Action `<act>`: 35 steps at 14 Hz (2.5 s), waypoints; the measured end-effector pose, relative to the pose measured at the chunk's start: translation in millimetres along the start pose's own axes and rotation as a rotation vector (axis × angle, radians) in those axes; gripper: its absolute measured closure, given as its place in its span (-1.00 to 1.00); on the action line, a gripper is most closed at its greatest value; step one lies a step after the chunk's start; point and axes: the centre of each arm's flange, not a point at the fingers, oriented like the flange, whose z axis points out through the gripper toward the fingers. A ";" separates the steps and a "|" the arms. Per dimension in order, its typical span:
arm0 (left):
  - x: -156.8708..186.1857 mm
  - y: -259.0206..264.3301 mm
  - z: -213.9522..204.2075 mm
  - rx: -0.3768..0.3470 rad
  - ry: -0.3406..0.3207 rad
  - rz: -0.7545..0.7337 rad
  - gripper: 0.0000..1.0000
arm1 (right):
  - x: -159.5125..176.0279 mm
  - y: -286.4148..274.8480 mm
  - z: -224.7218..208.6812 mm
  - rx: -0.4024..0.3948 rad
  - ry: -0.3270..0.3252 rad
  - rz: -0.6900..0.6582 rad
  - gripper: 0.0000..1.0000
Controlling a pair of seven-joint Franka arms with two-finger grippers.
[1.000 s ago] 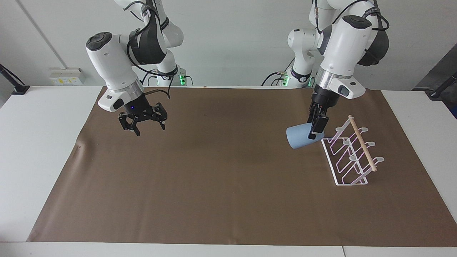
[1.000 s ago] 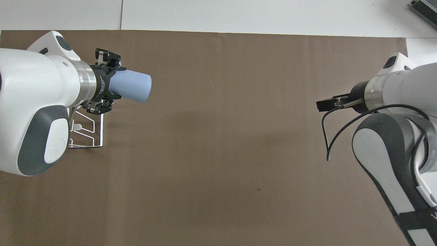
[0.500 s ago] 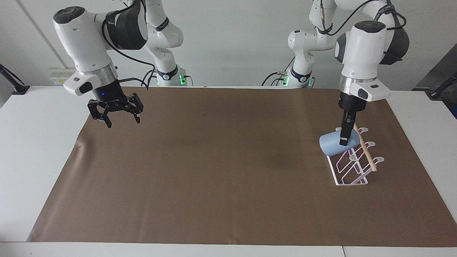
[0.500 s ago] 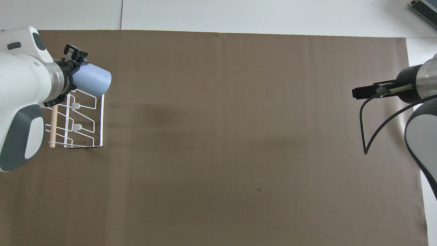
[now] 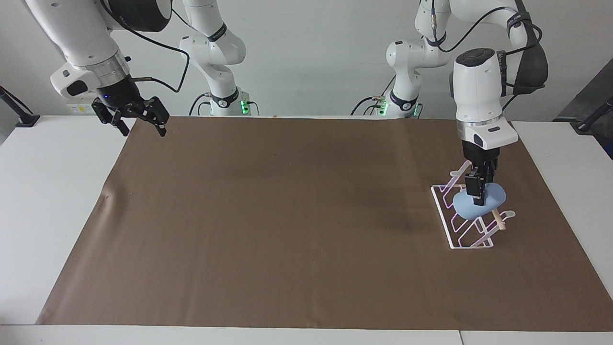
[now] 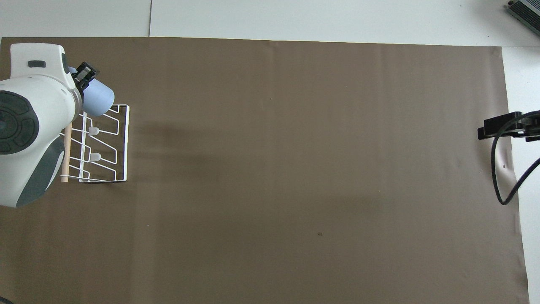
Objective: Hang cup on cup holder
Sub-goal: 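Lower the cup onto a rack hook with the left gripper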
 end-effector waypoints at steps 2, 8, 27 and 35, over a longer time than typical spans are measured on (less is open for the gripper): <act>1.8 -2.1 8.0 0.011 0.022 0.031 -0.50 | -0.5 -0.4 1.7 0.000 -0.007 0.004 -1.00; -23.2 -3.8 35.7 0.000 0.032 0.114 -0.50 | -0.8 0.0 2.0 0.000 -0.010 0.029 -1.00; -40.9 -29.7 65.7 -0.001 0.042 0.182 -0.48 | -0.9 -0.4 4.4 0.000 -0.015 0.077 -1.00; -40.8 -29.1 64.0 -0.003 0.045 0.187 -0.60 | -0.9 -0.4 4.5 0.000 -0.015 0.077 -1.00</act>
